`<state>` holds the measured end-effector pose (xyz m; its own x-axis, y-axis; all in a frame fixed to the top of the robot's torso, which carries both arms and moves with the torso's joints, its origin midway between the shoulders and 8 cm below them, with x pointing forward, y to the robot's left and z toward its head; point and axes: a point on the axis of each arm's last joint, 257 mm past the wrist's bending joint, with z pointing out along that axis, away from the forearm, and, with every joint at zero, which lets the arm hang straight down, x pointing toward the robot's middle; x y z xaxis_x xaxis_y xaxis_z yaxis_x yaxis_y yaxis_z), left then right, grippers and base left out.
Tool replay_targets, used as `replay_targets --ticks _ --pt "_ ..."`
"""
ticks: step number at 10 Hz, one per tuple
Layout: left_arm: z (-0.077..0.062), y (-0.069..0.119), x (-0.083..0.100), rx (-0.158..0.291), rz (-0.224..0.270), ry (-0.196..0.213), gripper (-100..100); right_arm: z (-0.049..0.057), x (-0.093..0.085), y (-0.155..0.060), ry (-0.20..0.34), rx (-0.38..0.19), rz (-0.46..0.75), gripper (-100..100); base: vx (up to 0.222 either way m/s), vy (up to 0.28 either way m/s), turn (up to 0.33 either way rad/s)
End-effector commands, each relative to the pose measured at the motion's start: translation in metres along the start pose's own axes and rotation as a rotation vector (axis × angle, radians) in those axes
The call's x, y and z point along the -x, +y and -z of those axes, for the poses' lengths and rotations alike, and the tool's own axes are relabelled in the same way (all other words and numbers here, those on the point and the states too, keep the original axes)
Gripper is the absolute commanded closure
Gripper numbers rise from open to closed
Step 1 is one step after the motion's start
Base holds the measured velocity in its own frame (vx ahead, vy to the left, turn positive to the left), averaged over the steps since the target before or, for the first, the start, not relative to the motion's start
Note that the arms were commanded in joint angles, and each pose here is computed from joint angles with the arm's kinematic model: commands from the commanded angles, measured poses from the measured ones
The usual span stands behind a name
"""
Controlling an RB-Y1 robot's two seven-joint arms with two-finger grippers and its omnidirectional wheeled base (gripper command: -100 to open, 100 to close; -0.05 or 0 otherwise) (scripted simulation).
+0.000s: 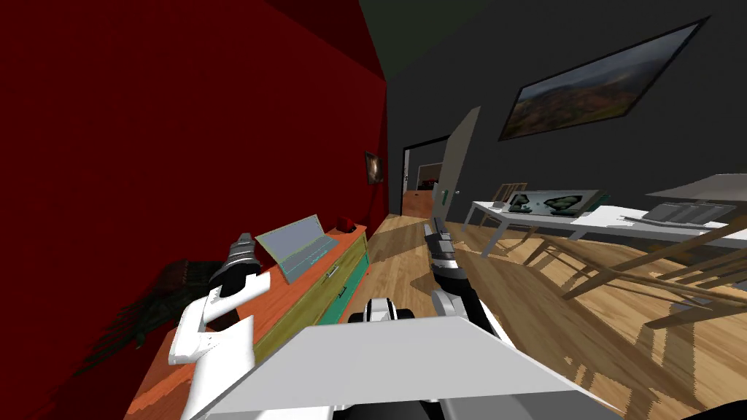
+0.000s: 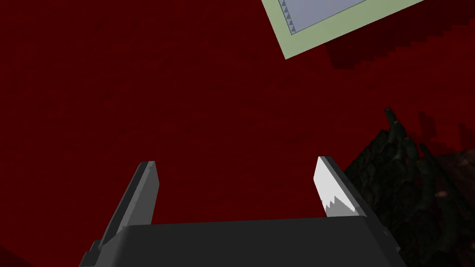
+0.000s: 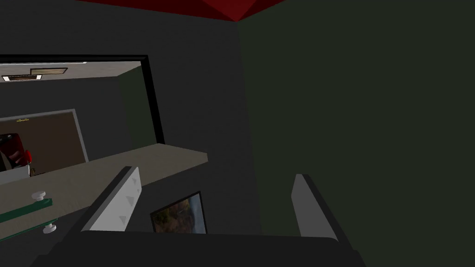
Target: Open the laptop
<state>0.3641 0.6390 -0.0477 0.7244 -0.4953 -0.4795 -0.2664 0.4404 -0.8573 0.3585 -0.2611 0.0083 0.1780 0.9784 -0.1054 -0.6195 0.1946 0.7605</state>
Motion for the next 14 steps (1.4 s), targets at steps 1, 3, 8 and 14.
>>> replay_targets --ticks 1,3,8,14 --pt "-0.011 0.031 0.026 0.097 -0.013 -0.058 -100 0.000 0.000 0.000 0.000 0.000 0.000 0 0.052 -0.022 -0.168" --pt "-0.016 0.051 0.042 0.162 -0.015 -0.093 -100 0.000 0.000 0.000 0.000 0.000 0.000 0 0.051 -0.013 -0.152" --pt "-0.020 0.080 0.071 0.265 -0.012 -0.154 -100 0.000 0.000 0.000 0.000 0.000 0.000 0 0.042 0.008 -0.121" --pt "-0.027 0.045 0.074 0.234 -0.012 -0.167 -100 0.000 0.000 0.000 0.000 0.000 0.000 0 0.023 -0.018 -0.086"
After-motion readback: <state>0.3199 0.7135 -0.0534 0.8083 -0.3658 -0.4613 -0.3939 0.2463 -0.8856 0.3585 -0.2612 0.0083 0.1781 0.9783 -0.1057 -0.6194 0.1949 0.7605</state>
